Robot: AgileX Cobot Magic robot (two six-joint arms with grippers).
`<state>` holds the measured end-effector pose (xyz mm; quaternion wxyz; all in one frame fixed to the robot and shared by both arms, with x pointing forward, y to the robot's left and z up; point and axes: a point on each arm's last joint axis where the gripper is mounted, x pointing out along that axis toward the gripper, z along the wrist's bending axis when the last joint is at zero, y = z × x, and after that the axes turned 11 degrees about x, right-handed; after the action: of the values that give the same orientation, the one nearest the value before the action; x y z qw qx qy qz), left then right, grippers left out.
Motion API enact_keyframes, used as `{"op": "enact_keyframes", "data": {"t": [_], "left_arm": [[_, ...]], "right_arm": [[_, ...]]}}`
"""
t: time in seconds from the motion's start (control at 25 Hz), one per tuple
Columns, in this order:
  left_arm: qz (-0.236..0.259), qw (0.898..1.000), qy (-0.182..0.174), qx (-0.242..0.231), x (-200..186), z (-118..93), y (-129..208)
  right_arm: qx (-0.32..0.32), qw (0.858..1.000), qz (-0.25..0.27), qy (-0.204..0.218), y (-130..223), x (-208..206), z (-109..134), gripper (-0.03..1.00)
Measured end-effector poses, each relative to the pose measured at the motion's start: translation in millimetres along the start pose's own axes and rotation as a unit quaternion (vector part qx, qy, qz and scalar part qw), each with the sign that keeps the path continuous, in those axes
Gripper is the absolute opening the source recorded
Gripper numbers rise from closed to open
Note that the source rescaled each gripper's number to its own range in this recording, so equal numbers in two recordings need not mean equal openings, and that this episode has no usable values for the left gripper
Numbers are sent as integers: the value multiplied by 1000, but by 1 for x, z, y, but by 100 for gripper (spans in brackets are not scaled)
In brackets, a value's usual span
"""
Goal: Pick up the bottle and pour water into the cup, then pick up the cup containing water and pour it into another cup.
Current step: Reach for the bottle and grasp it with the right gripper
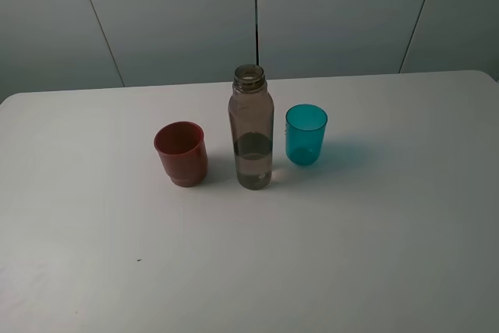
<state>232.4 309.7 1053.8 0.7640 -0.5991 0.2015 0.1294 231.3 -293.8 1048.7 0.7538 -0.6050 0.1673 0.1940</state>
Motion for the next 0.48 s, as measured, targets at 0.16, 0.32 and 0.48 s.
{"op": "enact_keyframes", "data": {"t": [0.16,0.32,0.48], "left_arm": [[0,1000,0,0,0,0,0],[0,1000,0,0,0,0,0],[0,1000,0,0,0,0,0]], "right_arm": [[0,1000,0,0,0,0,0,100],[0,1000,0,0,0,0,0,100],[3,1000,0,0,0,0,0,100]]}}
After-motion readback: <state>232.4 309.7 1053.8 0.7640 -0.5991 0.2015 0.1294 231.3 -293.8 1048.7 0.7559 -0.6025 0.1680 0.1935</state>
